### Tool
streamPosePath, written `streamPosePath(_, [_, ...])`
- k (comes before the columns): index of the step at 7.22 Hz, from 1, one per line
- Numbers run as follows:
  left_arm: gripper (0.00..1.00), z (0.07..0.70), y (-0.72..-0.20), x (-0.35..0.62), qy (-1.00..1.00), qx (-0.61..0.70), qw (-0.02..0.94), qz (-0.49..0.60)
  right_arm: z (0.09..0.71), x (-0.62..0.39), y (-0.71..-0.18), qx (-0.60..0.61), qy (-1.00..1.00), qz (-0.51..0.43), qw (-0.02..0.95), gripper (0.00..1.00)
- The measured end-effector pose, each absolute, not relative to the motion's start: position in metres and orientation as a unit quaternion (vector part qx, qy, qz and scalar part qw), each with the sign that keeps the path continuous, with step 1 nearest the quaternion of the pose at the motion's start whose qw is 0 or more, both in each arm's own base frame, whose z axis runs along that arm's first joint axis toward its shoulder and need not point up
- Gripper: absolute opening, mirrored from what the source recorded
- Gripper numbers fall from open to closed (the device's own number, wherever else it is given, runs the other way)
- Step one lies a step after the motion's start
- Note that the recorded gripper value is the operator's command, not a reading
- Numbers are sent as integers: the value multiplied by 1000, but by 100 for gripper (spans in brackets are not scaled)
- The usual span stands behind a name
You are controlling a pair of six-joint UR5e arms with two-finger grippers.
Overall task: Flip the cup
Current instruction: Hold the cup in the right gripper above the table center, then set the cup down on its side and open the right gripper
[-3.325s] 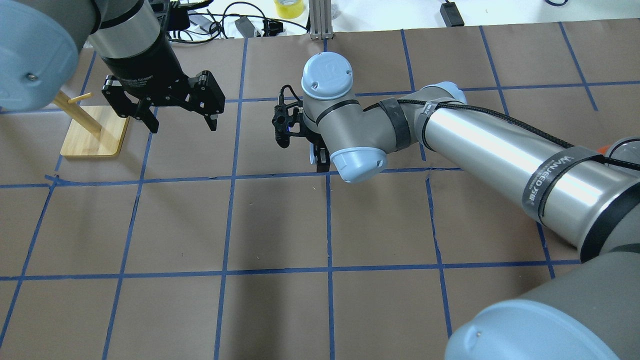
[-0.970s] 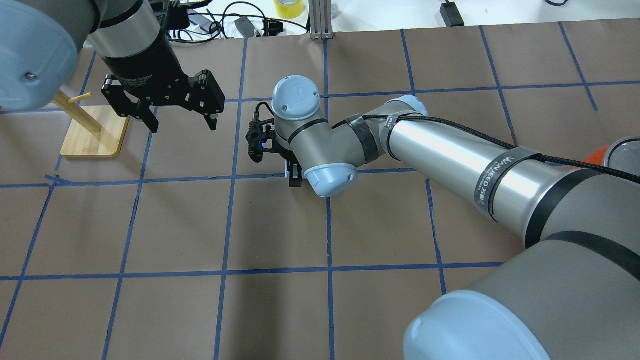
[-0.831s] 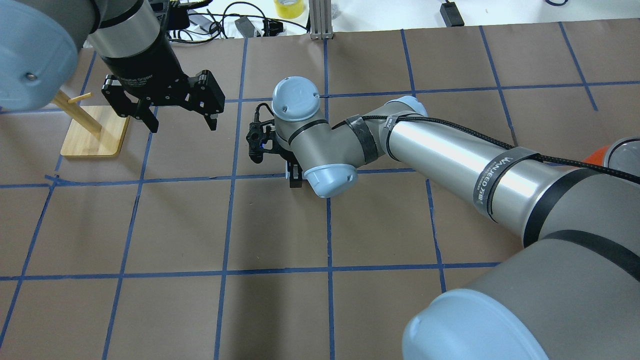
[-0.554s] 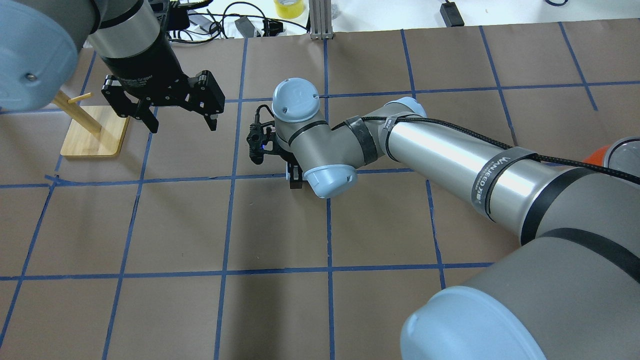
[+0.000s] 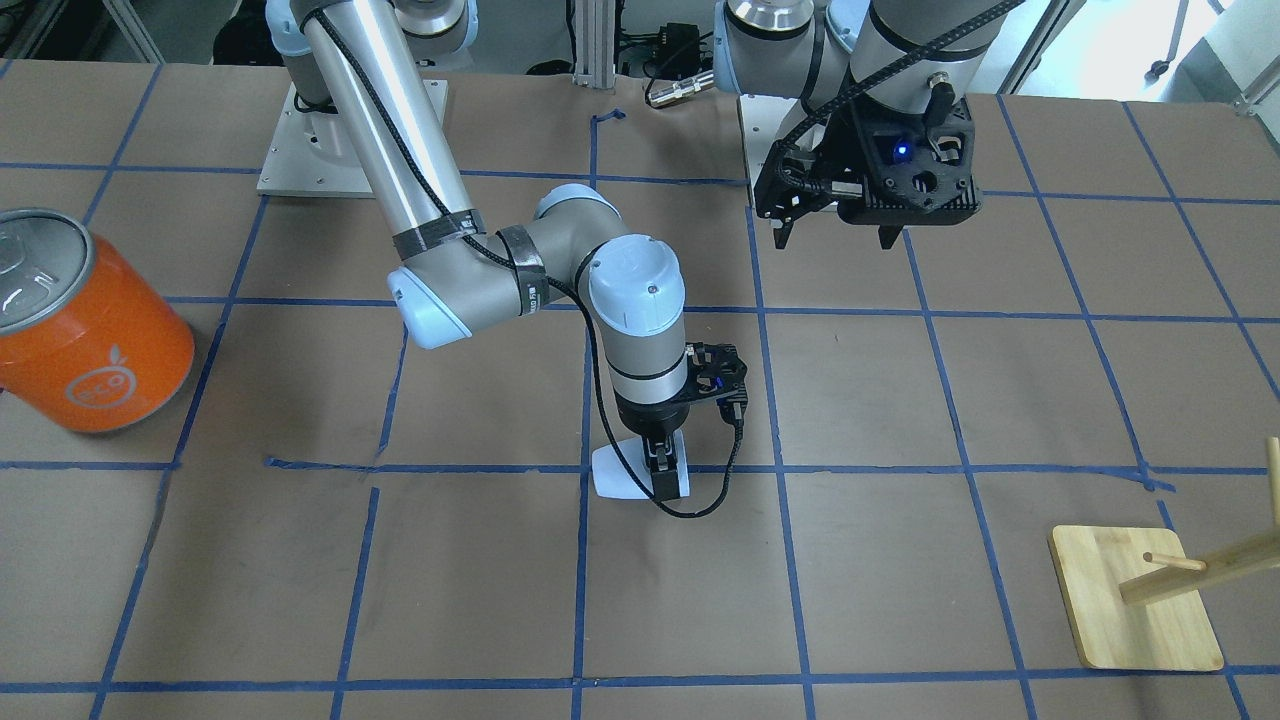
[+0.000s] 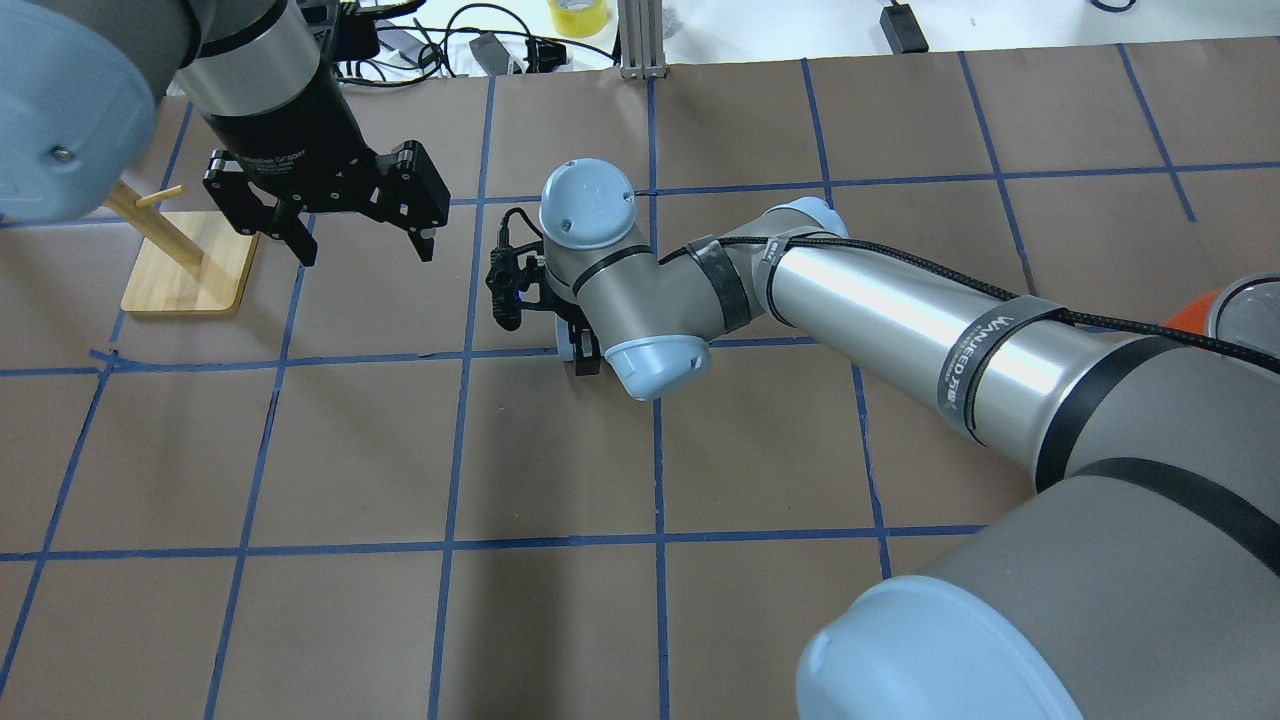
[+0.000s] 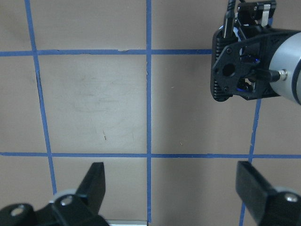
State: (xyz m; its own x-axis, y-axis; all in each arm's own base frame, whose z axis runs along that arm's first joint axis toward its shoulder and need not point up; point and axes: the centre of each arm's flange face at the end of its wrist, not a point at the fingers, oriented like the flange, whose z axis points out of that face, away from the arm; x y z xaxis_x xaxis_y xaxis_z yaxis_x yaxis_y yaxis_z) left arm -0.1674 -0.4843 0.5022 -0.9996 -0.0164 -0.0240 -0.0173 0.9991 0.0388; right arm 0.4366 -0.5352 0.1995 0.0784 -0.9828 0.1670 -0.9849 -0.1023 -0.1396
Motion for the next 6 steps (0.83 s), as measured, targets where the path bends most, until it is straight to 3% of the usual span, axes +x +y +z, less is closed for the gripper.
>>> streamPosePath(6, [100,504,-486,-166,1000,-14,10,15,200,433,-538,728,-677,109,-6,100])
